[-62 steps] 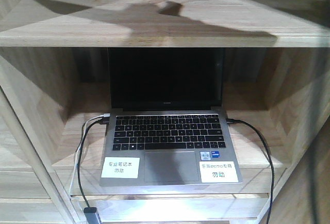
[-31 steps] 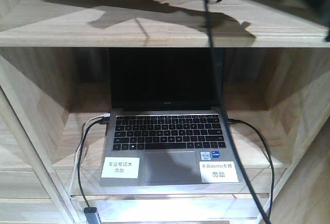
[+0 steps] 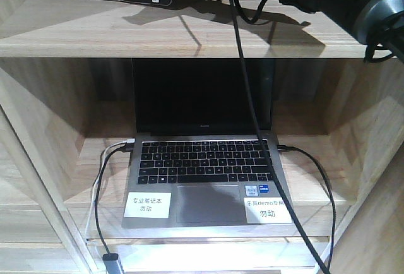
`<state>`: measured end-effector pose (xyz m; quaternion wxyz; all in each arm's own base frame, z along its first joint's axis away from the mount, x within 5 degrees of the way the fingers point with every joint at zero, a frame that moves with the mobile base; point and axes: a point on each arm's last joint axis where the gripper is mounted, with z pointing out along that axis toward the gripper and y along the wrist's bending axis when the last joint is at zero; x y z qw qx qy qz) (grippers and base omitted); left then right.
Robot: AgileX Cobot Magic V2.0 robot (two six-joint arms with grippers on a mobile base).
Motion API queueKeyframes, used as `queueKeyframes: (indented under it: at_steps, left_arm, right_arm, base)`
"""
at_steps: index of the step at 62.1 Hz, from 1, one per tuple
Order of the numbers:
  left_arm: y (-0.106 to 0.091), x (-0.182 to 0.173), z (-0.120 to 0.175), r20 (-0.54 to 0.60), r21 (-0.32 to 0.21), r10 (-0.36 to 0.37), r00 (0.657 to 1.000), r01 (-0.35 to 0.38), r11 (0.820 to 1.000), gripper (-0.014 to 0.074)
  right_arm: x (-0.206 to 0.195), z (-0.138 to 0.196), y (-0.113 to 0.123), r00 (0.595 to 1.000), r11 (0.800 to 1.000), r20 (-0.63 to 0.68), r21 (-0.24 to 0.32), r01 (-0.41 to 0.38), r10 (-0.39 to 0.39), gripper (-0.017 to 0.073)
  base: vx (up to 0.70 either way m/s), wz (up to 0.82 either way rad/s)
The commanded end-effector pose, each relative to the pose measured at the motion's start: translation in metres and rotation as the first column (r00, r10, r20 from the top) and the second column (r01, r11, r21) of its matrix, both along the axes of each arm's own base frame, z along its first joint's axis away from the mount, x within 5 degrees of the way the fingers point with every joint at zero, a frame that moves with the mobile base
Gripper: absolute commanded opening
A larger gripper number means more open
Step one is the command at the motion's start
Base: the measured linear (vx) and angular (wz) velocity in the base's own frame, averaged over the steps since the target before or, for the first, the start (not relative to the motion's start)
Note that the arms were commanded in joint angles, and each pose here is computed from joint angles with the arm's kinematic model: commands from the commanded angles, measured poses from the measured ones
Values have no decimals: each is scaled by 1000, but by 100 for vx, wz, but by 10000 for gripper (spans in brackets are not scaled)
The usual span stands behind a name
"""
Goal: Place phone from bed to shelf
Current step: 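Raise the right gripper and lay the phone on the upper shelf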
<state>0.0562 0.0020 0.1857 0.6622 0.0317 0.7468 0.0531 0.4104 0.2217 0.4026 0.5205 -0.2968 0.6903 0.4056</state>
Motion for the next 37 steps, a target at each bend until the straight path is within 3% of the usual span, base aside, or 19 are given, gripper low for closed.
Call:
queueKeyframes:
  at_steps: [1,7,19,26,37]
  left_arm:
    - [0,-1,15,107,-11,-1,994,2,1000,1]
    - [0,-1,15,107,-11,-1,994,2,1000,1]
    - [0,-1,15,107,-11,-1,994,2,1000,1]
    - [0,-1,15,107,-11,-1,994,2,1000,1]
    - [0,-1,15,107,-11,-1,994,2,1000,1]
  right_arm:
    - [-12,37,-9,995,997,85,61,43,-48,211]
    - [-9,37,-11,992,995,96,59,79,-84,383]
    - [-6,38,-13,987,992,108,62,110,-116,584]
    - [-6,38,-13,987,992,108,62,111,-117,627]
    - [-7,38,-13,986,993,123,36,111,-115,607]
  base:
    - [0,0]
    - [0,0]
    - [0,0]
    - [0,0]
    - [0,0]
